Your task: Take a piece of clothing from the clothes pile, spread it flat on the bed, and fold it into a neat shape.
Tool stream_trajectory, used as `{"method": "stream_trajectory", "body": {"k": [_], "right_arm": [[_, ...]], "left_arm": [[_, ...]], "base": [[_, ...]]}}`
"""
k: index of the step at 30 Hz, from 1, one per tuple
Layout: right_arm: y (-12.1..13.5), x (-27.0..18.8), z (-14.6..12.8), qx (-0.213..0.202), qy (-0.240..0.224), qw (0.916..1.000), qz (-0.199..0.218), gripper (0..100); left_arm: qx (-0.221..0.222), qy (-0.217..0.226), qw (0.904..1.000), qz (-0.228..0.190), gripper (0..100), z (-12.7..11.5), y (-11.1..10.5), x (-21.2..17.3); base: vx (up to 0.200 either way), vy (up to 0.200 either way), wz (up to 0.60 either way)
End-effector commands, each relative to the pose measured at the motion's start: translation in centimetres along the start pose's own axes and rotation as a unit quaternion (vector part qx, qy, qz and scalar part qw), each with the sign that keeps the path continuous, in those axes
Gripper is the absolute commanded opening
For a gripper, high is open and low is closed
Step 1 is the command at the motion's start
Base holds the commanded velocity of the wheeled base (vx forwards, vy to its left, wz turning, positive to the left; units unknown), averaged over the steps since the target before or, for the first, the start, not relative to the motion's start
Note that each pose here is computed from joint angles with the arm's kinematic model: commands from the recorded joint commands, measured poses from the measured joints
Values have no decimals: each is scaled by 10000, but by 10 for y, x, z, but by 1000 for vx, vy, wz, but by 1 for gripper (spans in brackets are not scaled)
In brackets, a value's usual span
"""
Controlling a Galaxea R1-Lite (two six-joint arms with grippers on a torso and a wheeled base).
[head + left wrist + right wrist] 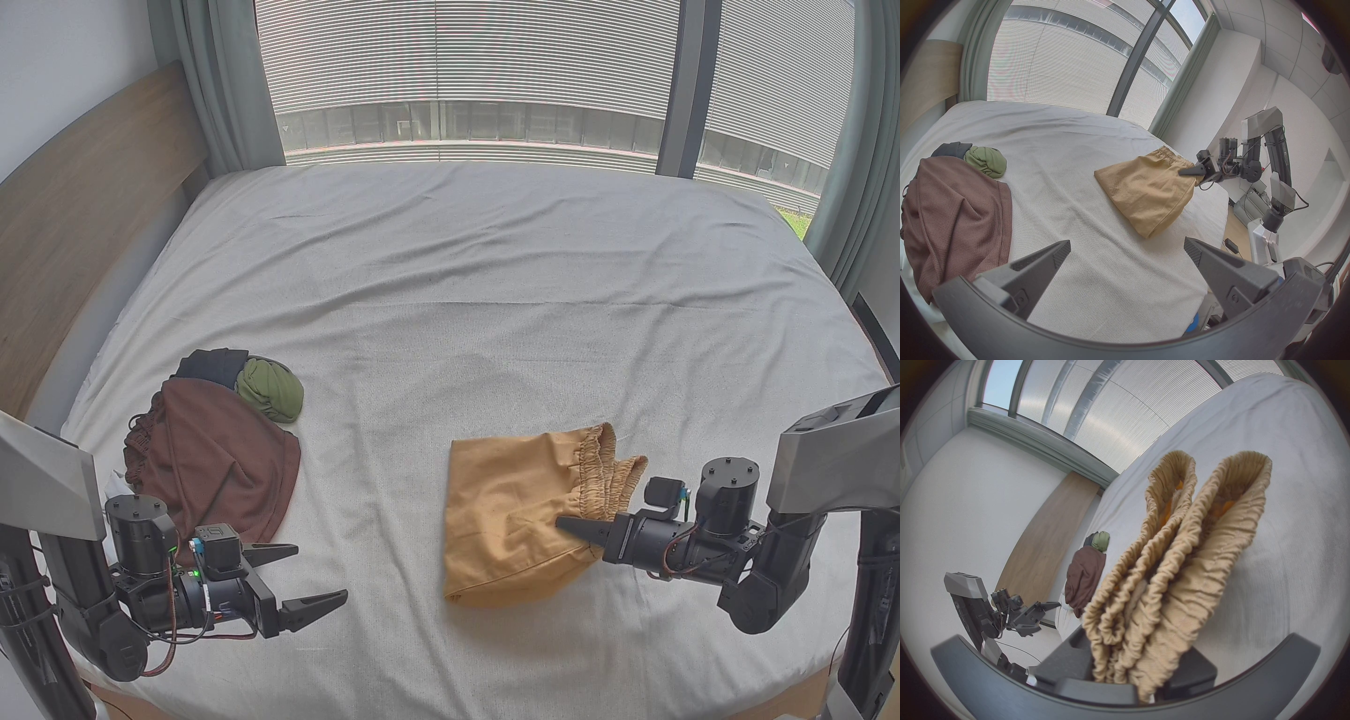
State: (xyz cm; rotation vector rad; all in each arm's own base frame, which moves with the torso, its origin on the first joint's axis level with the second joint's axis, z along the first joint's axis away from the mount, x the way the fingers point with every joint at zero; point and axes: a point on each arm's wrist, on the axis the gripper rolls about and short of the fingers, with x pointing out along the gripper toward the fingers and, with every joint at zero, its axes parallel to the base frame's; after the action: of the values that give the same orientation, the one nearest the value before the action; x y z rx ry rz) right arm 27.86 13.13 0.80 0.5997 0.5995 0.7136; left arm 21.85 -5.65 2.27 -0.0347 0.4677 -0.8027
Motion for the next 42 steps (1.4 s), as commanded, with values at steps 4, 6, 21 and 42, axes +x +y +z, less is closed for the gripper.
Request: {"method": "stream_trajectory", "body": {"k": [4, 6, 21, 42], "right_arm": [[18, 2, 25, -274, -440, 9980, 361, 0], [22, 2, 30, -282, -528, 9972, 450, 0], [49, 17, 78, -502, -1133, 9838, 1294, 0], [50, 79, 130, -598, -1262, 9775, 1582, 0]], "left_arm": [[-13, 16, 10000, -3, 100, -1, -1, -1], [-10, 18, 10000, -10, 100, -1, -1, -1], [-36, 67, 10000, -48, 100, -3, -2, 1], [-68, 114, 9999, -80, 100, -5, -2, 2]], "base": [[0, 0, 0], [0, 0, 0], [0, 0, 0], [0, 0, 0]]}}
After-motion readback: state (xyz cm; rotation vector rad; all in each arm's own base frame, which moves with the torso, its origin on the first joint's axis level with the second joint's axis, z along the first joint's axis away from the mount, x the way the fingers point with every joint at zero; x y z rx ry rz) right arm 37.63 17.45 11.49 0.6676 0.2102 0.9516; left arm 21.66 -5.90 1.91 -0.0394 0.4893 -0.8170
